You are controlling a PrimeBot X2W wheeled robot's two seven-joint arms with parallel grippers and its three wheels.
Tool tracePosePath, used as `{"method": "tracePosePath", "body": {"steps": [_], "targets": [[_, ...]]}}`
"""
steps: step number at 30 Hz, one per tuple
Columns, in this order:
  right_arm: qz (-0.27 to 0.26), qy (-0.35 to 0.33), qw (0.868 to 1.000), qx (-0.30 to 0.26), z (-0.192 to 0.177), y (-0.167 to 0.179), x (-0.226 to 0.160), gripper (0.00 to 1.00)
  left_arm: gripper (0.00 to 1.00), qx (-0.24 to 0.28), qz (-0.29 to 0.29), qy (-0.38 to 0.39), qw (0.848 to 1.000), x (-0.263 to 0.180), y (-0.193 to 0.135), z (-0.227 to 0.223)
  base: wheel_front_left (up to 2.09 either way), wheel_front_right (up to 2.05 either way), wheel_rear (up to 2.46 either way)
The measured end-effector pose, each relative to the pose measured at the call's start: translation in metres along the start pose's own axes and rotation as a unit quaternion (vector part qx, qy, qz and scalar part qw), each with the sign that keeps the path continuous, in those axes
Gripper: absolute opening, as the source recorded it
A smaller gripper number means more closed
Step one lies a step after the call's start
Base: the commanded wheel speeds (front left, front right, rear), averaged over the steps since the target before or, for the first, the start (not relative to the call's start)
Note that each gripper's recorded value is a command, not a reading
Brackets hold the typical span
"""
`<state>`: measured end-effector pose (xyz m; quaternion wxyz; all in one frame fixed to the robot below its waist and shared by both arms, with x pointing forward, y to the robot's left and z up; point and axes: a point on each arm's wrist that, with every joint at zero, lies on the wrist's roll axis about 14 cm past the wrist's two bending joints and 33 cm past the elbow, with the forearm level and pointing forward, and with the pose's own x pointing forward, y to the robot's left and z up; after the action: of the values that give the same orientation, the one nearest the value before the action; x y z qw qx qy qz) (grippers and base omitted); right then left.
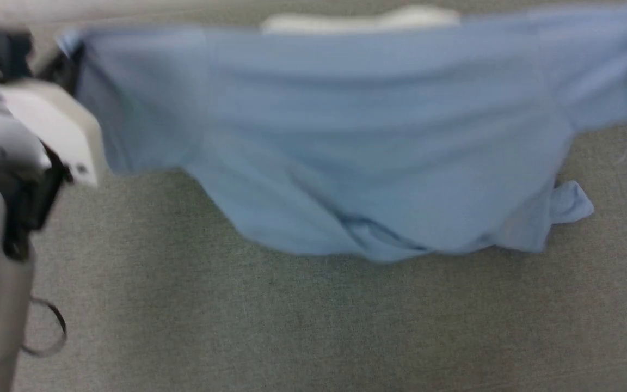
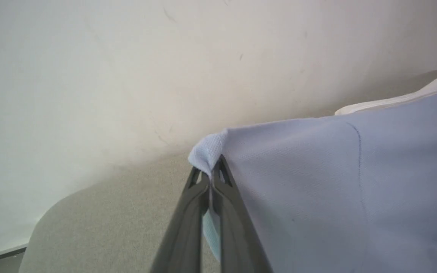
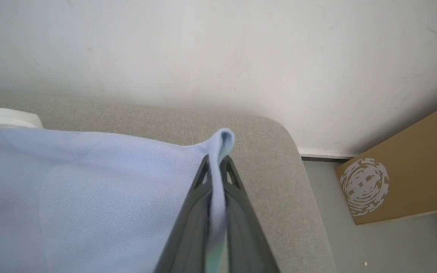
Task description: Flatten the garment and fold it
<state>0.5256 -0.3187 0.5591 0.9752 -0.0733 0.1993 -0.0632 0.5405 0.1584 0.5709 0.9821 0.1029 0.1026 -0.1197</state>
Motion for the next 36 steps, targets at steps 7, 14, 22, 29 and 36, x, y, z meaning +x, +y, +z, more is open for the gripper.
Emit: {"method": "tracePosePath", "body": {"steps": [7, 14, 22, 29, 36], "targets": [[-0.018, -0.121, 0.992, -0.043, 0.099, -0.003, 0.015, 0.00, 0.00, 0.030, 0.079, -0.113, 0.990, 0.037, 0.046, 0.085, 0.00, 0.00, 0.00], [-0.052, -0.253, 0.964, -0.061, 0.182, -0.006, 0.027, 0.00, 0.00, 0.012, 0.146, -0.251, 0.957, 0.061, 0.086, 0.163, 0.00, 0.00, 0.00], [-0.092, -0.404, 0.907, -0.068, 0.257, -0.010, 0.018, 0.00, 0.00, -0.032, 0.187, -0.398, 0.898, 0.065, 0.104, 0.208, 0.00, 0.00, 0.00], [-0.059, -0.367, 0.926, -0.059, 0.224, 0.016, 0.062, 0.00, 0.00, -0.034, 0.168, -0.353, 0.920, 0.102, 0.101, 0.167, 0.00, 0.00, 0.00], [0.013, -0.258, 0.965, -0.052, 0.109, 0.052, 0.101, 0.00, 0.00, -0.044, 0.100, -0.134, 0.985, 0.138, 0.066, 0.017, 0.00, 0.00, 0.00]]}}
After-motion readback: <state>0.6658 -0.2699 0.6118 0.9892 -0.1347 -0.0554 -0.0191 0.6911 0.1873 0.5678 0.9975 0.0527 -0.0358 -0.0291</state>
